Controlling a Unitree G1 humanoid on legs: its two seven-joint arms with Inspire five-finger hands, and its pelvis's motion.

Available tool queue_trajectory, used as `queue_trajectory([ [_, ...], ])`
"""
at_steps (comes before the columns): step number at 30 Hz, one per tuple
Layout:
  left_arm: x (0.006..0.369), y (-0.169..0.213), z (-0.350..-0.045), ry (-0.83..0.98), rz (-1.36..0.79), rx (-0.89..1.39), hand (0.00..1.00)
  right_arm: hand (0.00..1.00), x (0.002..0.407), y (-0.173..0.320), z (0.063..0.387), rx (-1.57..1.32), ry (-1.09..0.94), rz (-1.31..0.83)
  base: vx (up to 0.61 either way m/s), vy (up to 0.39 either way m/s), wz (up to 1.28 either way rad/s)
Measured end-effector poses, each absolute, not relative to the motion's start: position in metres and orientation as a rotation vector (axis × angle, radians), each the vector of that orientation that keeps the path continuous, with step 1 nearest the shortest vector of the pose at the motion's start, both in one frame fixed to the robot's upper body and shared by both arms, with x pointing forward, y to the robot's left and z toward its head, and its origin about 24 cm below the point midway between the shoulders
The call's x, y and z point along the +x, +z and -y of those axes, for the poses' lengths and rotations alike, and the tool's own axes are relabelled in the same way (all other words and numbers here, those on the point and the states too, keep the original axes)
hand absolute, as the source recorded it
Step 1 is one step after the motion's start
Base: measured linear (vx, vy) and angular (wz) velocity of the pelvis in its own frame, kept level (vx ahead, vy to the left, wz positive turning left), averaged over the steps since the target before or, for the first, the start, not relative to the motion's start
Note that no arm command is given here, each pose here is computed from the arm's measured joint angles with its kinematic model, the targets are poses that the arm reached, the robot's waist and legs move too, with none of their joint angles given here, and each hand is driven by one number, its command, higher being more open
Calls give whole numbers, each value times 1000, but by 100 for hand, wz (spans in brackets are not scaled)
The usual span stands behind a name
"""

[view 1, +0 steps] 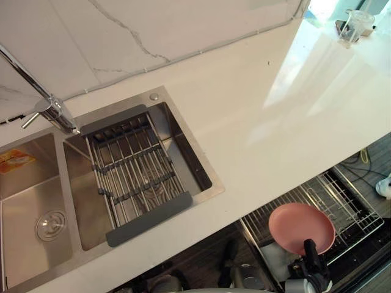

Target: Walk over to the sink, pick up the cup, carry it to the dishwasher, place the cup inside the dishwasher, then close the dishwasher door

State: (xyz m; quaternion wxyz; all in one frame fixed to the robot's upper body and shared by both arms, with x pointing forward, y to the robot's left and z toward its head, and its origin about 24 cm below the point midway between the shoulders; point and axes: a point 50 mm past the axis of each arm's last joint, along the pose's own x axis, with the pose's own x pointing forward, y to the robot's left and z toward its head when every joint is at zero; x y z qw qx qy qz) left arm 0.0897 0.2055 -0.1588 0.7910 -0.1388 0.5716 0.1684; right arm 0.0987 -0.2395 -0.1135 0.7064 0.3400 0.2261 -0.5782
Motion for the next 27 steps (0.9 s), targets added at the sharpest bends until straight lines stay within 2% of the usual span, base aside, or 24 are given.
queue_trajectory([
  [10,94,-158,-204,352,-1218,-295,100,100,112,-107,250,870,-1494,-405,-52,57,9],
  [16,97,-157,-201,332,-1210,-286,100,100,124,-79,270,944,-1545,-185,-10,42,4],
  [21,97,-158,-199,330,-1213,-290,100,100,144,-2,296,994,-1352,210,-19,39,-2],
  [27,94,-158,-200,346,-1213,-292,100,100,148,71,306,926,-1051,527,-23,28,-10],
])
